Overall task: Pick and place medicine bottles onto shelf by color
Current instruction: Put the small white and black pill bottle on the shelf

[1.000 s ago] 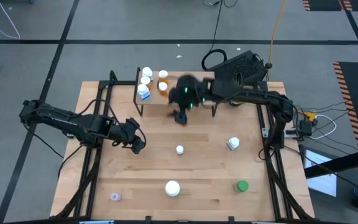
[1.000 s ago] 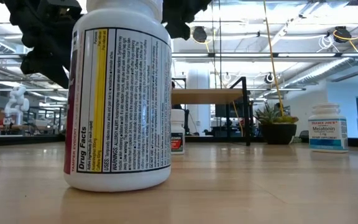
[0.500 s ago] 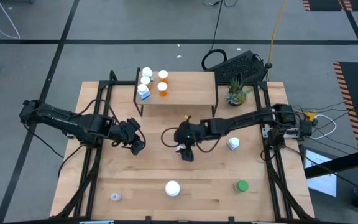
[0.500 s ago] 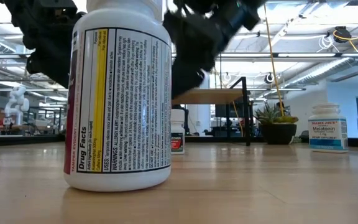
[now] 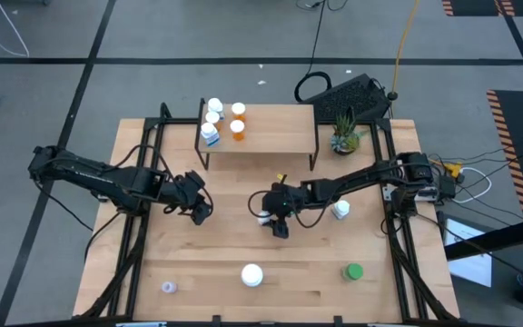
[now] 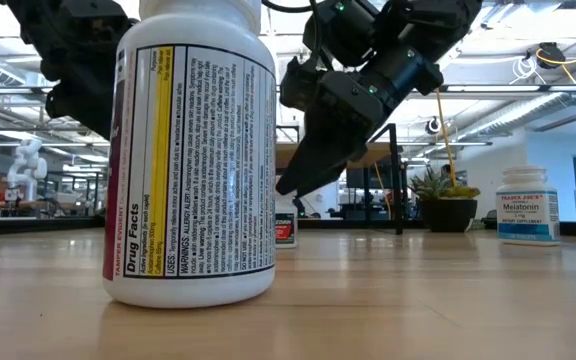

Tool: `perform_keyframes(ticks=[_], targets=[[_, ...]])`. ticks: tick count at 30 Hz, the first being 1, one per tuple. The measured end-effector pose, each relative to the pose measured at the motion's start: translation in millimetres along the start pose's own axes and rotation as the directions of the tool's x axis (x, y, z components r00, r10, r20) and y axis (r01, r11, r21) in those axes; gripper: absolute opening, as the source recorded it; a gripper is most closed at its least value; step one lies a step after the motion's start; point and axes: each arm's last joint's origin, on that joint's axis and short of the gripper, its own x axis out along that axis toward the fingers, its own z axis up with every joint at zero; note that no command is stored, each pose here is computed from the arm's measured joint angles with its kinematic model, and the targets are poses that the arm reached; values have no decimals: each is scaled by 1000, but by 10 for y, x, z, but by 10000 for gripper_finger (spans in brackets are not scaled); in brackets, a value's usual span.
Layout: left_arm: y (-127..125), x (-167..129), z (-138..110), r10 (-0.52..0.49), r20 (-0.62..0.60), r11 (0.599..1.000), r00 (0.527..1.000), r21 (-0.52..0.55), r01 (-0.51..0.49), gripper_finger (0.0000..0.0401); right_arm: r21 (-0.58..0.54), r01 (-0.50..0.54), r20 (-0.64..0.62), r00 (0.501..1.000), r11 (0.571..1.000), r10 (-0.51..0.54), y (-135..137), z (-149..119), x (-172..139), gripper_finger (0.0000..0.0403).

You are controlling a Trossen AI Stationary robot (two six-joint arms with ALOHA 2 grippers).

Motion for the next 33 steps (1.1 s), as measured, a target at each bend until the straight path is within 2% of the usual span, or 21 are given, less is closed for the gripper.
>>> perform_keyframes(ticks=[9, 14, 20, 23, 27, 29, 33], targets=[[39, 10, 39, 16, 11, 999, 1000, -40, -16, 209, -50, -21, 39, 999, 999, 23, 10, 39, -1, 201], [62, 14, 65, 26, 17, 999, 1000, -49, -25, 209, -43, -30, 34, 999, 999, 32, -24, 39, -5, 188], [74, 17, 77, 30, 20, 999, 999, -46, -29, 209, -30, -17, 45, 999, 999, 19, -91, 74, -61, 149], [75, 18, 77, 31, 21, 998, 999, -47, -30, 209, -19, -17, 66, 998, 1000, 18, -138, 194, -213, 143], [78, 17, 80, 42, 31, 997, 999, -64, -40, 209, 2, 4, 147, 989, 1000, -4, -248, 532, -600, 154], [80, 17, 85, 52, 45, 997, 998, -67, -49, 209, 29, 29, 203, 979, 999, -34, -365, 755, -828, 158], [93, 16, 104, 96, 95, 991, 991, -105, -86, 209, 57, 75, 217, 973, 996, -85, -726, 1104, -1211, 154]])
